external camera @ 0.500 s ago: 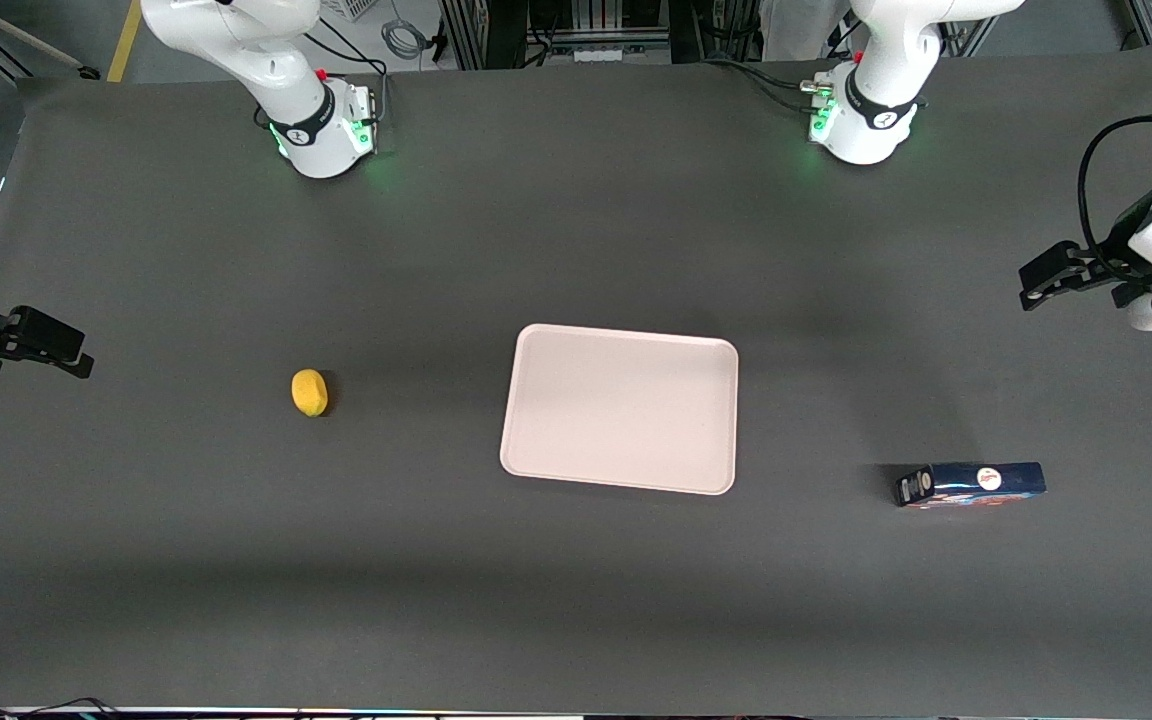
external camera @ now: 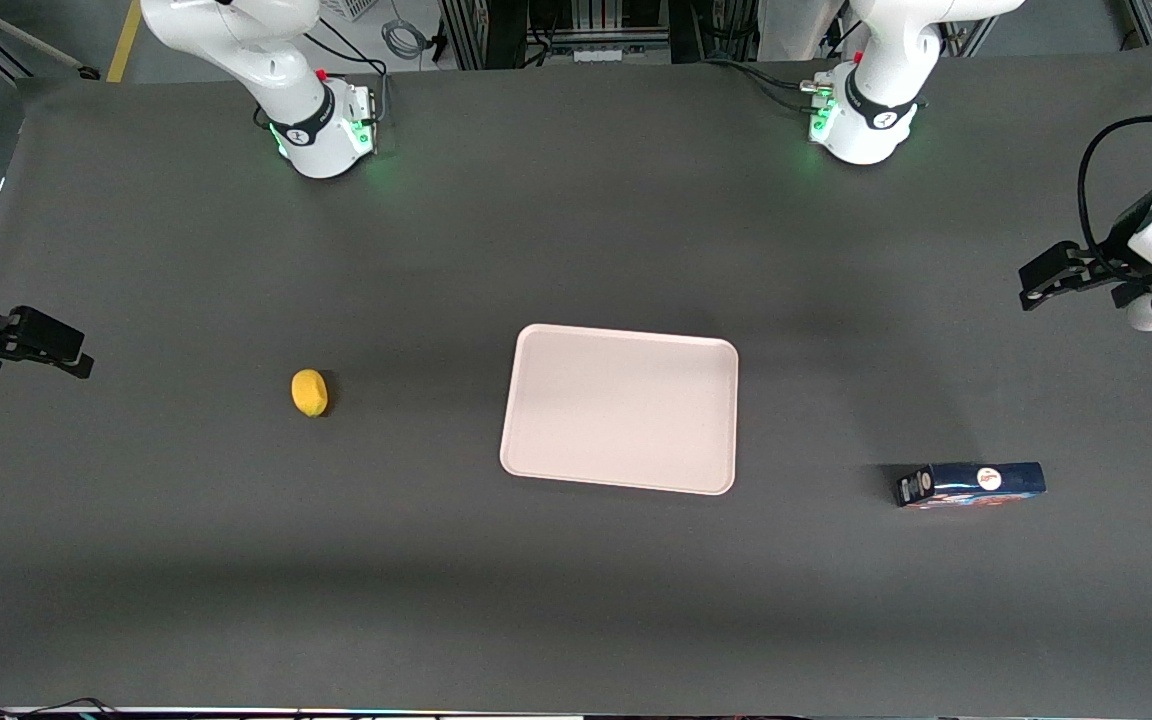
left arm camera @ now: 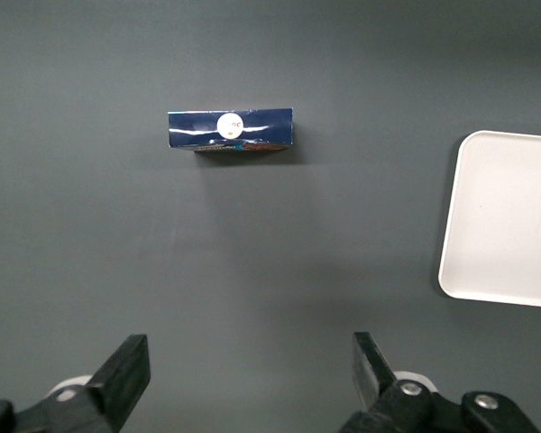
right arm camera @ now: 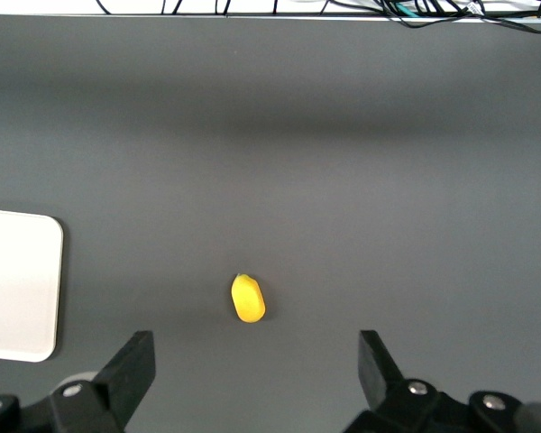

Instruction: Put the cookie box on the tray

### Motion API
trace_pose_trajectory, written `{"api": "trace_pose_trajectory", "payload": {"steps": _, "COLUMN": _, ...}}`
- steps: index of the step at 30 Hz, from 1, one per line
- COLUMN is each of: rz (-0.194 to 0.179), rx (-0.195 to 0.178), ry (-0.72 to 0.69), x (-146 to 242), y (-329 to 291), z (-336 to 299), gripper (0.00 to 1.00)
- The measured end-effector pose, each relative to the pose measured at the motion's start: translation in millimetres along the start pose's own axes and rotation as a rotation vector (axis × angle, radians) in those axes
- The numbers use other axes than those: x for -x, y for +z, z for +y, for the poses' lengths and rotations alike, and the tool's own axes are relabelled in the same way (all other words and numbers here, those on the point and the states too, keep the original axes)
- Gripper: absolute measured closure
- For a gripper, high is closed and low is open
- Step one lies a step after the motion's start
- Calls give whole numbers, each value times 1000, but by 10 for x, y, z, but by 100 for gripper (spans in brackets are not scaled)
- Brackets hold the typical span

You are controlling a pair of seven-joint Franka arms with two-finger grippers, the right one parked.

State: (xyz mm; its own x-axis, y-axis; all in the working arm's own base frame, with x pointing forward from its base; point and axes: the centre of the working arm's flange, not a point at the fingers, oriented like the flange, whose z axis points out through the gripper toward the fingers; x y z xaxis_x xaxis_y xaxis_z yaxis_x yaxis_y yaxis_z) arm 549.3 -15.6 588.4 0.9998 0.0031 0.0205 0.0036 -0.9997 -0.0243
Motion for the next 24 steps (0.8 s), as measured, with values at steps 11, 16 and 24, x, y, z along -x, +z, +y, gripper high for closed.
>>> {"api": "trace_pose_trajectory", "payload": {"steps": 11, "rz": -1, "rx": 0, "ry": 22, "x": -4, "y": 9, "z": 10, "gripper": 0}}
{"api": "trace_pose_trajectory", "payload": {"steps": 16, "rz": -6, "rx": 1, "ry": 124, "x": -16, "y": 34, "z": 9, "gripper": 0}}
{"api": "trace_pose_trajectory", "payload": {"steps": 24, "rz": -12, "rx": 0, "ry": 426, "x": -82, "y": 137, "z": -77, "gripper": 0}}
